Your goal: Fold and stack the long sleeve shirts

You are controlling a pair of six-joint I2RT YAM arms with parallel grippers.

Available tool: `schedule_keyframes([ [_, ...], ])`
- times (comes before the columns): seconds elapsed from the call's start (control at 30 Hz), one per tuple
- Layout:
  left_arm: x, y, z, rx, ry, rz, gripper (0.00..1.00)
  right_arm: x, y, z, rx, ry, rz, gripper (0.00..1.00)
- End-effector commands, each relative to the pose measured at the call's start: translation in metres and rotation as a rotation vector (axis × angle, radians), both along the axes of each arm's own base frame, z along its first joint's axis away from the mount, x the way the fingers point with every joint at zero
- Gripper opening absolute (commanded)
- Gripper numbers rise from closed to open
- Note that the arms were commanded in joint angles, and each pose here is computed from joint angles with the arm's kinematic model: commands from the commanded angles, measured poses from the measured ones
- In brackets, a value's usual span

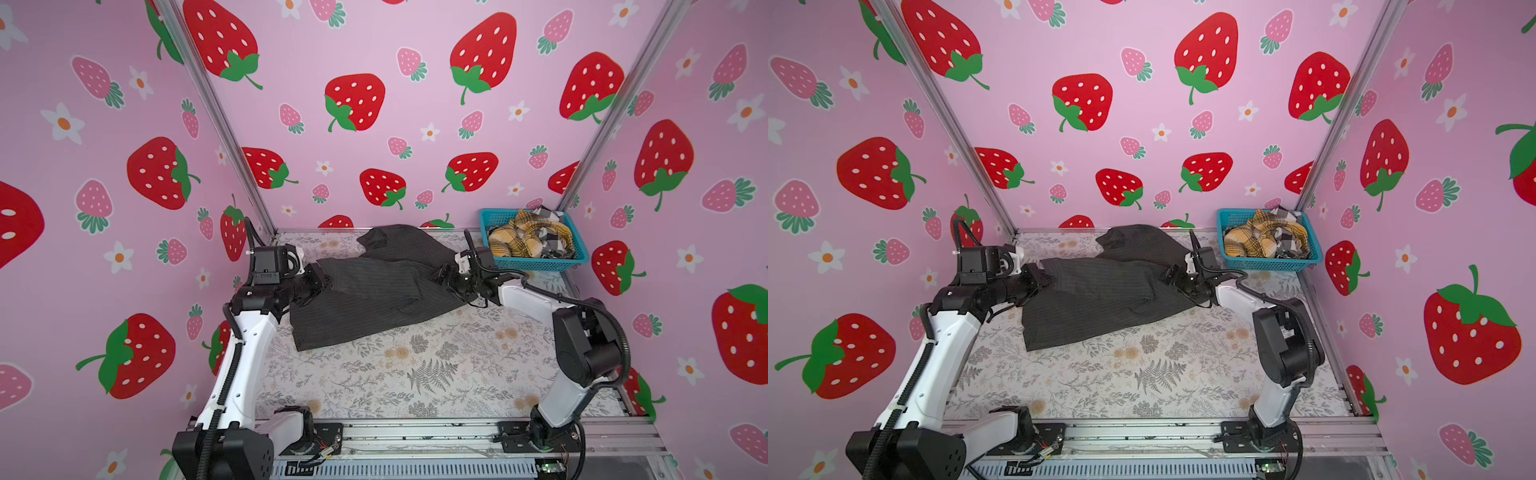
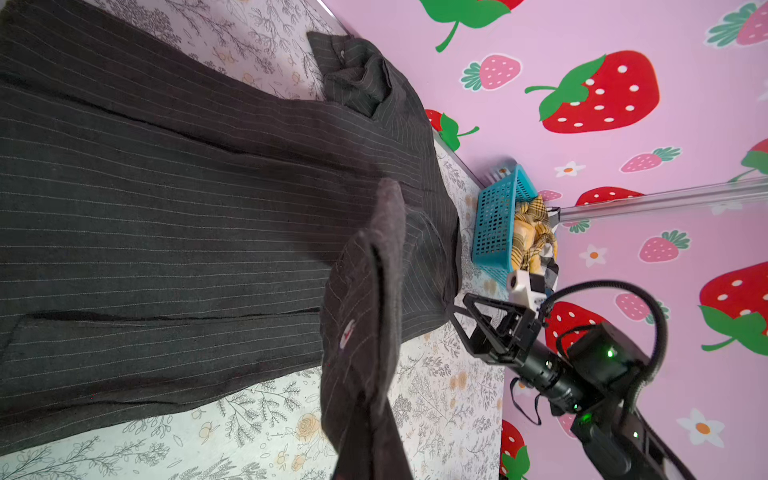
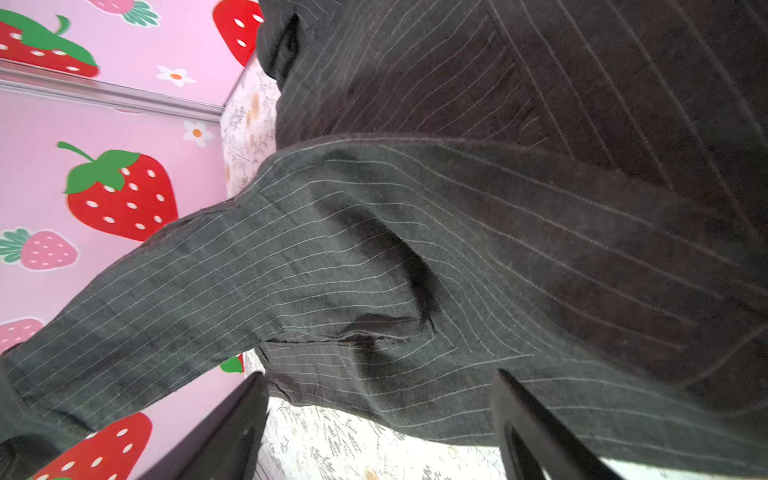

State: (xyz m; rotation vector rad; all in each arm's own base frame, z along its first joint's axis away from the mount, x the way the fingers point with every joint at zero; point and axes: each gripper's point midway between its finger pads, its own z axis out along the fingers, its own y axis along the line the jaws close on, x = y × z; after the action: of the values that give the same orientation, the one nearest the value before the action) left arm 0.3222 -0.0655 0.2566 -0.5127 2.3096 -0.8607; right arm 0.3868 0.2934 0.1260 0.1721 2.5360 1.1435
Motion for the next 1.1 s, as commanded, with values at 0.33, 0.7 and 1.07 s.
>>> schedule_keyframes([
  [0.33, -0.016, -0.067, -0.042, 0.295, -0.111, -0.252, 0.0, -0.063, 0.105, 0.073, -0.159, -0.348, 0.462, 0.84],
  [0.7, 0.03, -0.05, 0.013, 0.78, -0.448, -0.25, 0.0, -0.026, 0.042, 0.044, -0.044, -0.174, 0.246, 0.87],
  [1.07, -0.02, -0.081, -0.114, 0.93, -0.345, -0.401, 0.15, -0.045, 0.034, 0.01, -0.066, -0.102, 0.247, 0.86],
])
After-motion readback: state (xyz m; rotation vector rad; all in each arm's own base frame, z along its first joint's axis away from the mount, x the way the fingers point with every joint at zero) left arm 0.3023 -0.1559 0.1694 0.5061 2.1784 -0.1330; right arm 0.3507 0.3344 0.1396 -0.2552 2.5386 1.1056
